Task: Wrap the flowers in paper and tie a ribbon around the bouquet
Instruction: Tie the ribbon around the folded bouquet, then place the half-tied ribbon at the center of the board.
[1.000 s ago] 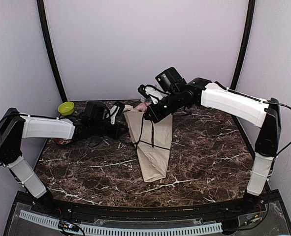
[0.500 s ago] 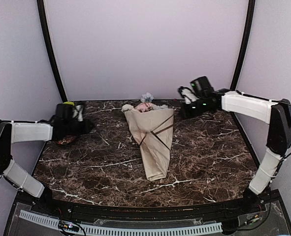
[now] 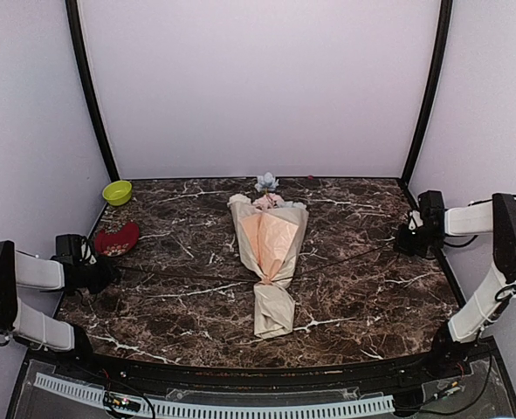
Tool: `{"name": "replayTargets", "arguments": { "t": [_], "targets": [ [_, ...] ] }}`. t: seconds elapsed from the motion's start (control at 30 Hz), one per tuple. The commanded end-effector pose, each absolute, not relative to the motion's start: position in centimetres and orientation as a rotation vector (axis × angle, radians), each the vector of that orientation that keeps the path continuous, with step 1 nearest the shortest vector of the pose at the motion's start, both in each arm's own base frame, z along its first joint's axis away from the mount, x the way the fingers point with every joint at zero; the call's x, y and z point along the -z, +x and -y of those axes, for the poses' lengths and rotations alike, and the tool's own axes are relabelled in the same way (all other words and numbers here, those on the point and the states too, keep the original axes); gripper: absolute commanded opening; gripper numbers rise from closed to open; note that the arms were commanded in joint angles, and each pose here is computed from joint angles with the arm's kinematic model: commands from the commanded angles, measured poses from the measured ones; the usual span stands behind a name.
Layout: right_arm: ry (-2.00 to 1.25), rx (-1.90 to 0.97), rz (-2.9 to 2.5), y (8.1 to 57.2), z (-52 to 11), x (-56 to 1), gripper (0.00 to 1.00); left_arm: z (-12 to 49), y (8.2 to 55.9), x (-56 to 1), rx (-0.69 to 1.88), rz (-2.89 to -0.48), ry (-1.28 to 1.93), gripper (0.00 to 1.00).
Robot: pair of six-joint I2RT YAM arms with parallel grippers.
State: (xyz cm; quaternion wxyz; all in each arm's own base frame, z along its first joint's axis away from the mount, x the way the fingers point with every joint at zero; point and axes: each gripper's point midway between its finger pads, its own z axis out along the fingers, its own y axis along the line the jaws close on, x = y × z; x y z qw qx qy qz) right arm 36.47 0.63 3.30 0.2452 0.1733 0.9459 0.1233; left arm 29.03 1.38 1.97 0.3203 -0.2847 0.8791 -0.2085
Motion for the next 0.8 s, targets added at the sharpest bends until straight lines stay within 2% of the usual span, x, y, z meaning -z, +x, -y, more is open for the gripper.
{"name": "replayTargets", "arguments": {
  "t": [0.0,0.27,0.4,0.6,0.77],
  "targets": [
    [0.464,-0.318,-2.492,39.1,-0.6,-5.3,0.00,-2.2,30.0,-3.3,0.531,-2.255,-0.748,0.00],
    [0.457,-0.295,-2.488,39.3,-0.4,-5.9,0.00,-2.6,30.2,-3.7,0.503,-2.241,-0.742,0.00],
    [0.322,-0.292,-2.504,39.8,-2.9,-6.8,0.00,-1.6,31.1,-5.6,0.523,-2.208,-0.642,0.00],
    [-0.060,-0.481,-2.458,40.8,-12.4,-11.5,0.00,7.1,34.4,-14.3,0.543,-2.116,-0.131,0.00],
    [-0.413,-0.708,-2.308,38.7,-20.7,-18.1,0.00,16.7,34.5,-22.0,0.601,-1.967,0.331,0.00]
  ]
}}
